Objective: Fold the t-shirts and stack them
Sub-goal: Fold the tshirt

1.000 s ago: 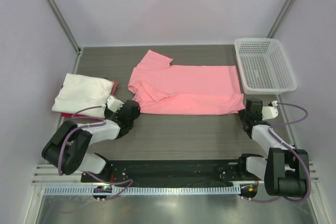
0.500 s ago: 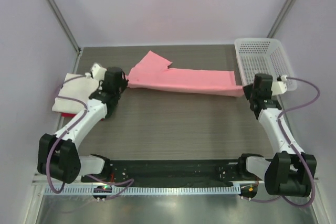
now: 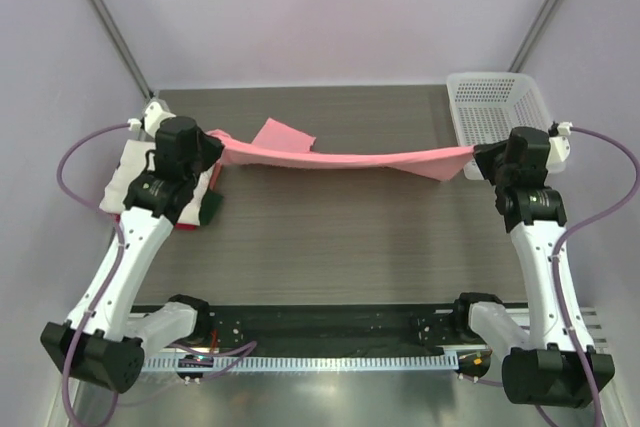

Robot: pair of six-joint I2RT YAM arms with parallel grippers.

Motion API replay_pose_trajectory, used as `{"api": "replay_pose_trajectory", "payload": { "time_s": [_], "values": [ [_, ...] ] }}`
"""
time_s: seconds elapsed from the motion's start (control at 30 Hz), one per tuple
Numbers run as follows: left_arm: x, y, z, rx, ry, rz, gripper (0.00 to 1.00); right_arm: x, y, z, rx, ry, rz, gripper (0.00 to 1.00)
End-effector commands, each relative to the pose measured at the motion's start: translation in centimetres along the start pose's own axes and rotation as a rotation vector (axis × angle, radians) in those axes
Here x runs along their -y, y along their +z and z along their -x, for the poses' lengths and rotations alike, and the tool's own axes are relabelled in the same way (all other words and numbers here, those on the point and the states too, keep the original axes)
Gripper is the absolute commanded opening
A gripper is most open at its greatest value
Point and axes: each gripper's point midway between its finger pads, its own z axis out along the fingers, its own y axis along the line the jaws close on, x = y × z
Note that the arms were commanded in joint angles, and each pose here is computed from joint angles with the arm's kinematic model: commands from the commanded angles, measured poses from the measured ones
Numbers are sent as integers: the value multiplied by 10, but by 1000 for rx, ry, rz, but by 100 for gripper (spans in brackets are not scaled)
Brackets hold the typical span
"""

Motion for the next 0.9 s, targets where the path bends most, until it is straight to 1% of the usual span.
{"api": "replay_pose_trajectory", "payload": {
  "time_s": [0.0, 0.03, 0.07, 0.1, 0.13, 0.23, 0.27, 0.33, 0.37, 0.4, 0.43, 0.47, 0.5, 0.53, 0.6, 0.63, 0.67, 0.7, 0.73, 0.77, 0.8, 0.83, 0.87],
  "values": [
    [17, -43, 37, 54, 50, -66, 0, -27, -47, 27, 46, -64, 93, 1],
    [21, -51, 40, 50, 53, -82, 0, -40, -65, 39, 75, -71, 141, 1],
    [28, -66, 51, 61, 56, -109, 0, -45, -74, 43, 85, -73, 155, 1],
    [30, -73, 55, 63, 55, -118, 0, -47, -83, 46, 87, -75, 165, 1],
    [37, -87, 66, 81, 52, -144, 0, -59, -98, 55, 105, -75, 203, 1],
    [50, -109, 91, 135, 41, -178, 0, -83, -123, 72, 136, -68, 274, 1],
    [54, -112, 96, 144, 43, -183, 0, -88, -121, 72, 116, -70, 280, 1],
    [60, -105, 101, 143, 70, -164, 0, -101, -124, 77, 110, -70, 305, 1],
    [67, -109, 111, 160, 69, -172, 0, -104, -112, 73, 79, -66, 292, 1],
    [71, -93, 107, 139, 86, -152, 0, -109, -105, 71, 66, -64, 296, 1],
    [79, -91, 113, 149, 83, -164, 0, -111, -96, 69, 52, -62, 291, 1],
    [83, -81, 110, 132, 88, -162, 0, -113, -88, 67, 37, -59, 288, 1],
    [86, -71, 108, 121, 89, -163, 0, -117, -67, 63, 11, -52, 271, 1],
    [88, -47, 109, 114, 77, -148, 0, -121, -59, 57, -22, -48, 286, 1],
    [94, -21, 107, 70, 50, -167, 0, -132, -40, 53, -47, -22, 305, 1],
    [94, 7, 113, 68, 24, -152, 0, -136, -22, 50, -66, -16, 293, 1],
    [99, 17, 116, 56, 16, -165, 0, -141, -14, 50, -72, -11, 300, 1],
    [101, 31, 119, 37, 10, -170, 0, -152, 3, 53, -81, -11, 301, 1],
    [119, 27, 137, 64, 3, -213, 0, -159, 9, 56, -81, -15, 305, 1],
    [118, 56, 130, 31, 7, -187, 0, -168, 14, 59, -81, -13, 316, 1],
    [124, 61, 134, 17, 4, -206, 0, -175, 21, 61, -88, -11, 323, 1],
    [144, 52, 155, 54, -5, -259, 0, -192, 28, 67, -94, -8, 352, 1],
    [142, 74, 152, 37, -15, -240, 0, -199, 33, 68, -101, -8, 364, 1]
  ]
}}
